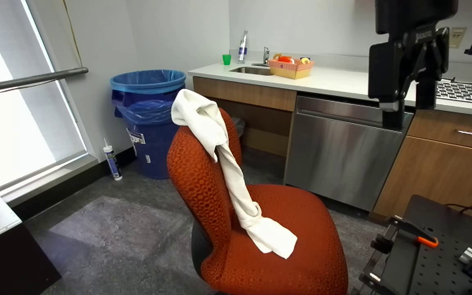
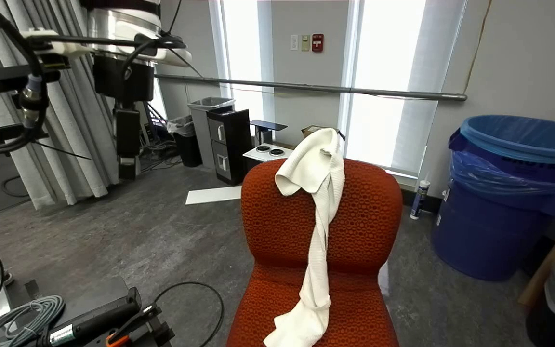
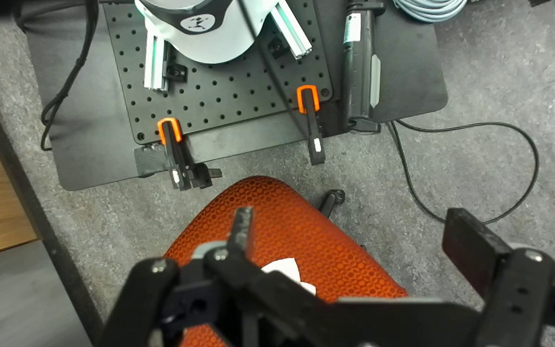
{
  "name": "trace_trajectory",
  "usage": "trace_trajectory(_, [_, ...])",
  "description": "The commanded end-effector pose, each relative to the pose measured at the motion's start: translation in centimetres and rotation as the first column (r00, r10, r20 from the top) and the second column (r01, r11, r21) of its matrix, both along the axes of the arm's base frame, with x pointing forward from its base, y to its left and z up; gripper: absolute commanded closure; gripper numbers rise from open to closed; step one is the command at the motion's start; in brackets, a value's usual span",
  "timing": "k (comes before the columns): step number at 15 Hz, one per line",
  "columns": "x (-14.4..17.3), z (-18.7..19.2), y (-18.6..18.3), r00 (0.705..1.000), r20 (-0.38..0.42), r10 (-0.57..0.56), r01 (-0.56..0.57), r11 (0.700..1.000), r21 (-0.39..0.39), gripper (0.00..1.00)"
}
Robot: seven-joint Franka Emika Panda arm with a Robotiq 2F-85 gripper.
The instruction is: Hang the towel over the backrest of the chair
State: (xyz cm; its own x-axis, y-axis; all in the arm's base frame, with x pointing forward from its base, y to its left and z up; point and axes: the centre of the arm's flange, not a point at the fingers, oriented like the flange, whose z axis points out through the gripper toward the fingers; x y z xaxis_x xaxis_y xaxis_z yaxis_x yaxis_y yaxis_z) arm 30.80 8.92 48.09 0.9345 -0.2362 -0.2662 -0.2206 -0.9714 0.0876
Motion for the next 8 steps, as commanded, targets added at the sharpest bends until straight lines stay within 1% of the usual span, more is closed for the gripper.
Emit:
trace_trajectory(1, [1.1, -1.0, -1.7, 0.999, 0.037, -0.015, 0.016, 1.000, -0.022, 0.00])
trace_trajectory(4, [2.7, -2.1, -3.3, 0.996, 0.087, -0.024, 0.028, 0.999, -0.047, 0.00])
trace_trajectory(8, [5.4, -4.3, -6.0, 0.987, 0.153, -0.038, 0.056, 0.992, -0.112, 0.00])
